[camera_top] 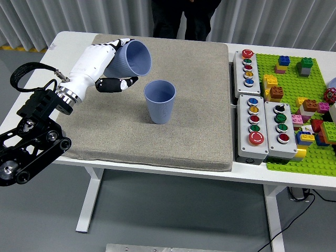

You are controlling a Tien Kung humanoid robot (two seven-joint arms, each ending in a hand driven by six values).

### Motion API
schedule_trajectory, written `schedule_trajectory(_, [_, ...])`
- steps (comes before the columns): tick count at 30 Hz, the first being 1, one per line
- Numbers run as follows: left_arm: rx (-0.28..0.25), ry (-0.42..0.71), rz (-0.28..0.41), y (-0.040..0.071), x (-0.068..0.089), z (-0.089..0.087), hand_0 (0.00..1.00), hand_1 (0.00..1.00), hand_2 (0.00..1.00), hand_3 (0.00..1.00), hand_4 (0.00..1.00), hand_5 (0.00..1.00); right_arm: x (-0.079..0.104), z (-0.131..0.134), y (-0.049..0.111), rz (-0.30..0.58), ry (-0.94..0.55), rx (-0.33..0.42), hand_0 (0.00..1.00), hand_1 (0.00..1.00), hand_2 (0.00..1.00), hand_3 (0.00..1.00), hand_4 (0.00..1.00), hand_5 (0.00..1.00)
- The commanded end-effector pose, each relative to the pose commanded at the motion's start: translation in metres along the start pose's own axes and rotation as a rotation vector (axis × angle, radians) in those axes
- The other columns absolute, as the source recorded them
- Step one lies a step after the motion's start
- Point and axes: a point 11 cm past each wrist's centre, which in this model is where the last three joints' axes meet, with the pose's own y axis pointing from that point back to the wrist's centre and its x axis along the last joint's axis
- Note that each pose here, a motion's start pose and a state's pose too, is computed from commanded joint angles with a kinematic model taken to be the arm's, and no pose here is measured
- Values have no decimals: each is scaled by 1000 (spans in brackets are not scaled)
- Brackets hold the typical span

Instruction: Pick cup pour cup place

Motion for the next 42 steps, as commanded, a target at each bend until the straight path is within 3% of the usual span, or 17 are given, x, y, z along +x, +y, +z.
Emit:
schedule_trajectory(14, [-55,-236,-15,-5,-1,12,559,545,599,622,653,169,2,-2,0,3,-3,4,686,650,575,579,2,38])
schedule_trajectory(42, [-98,-389,13,-6,1,17,561,549,597,619,640,175,1,-2,0,3,-4,3,686,650,573,579,2,32])
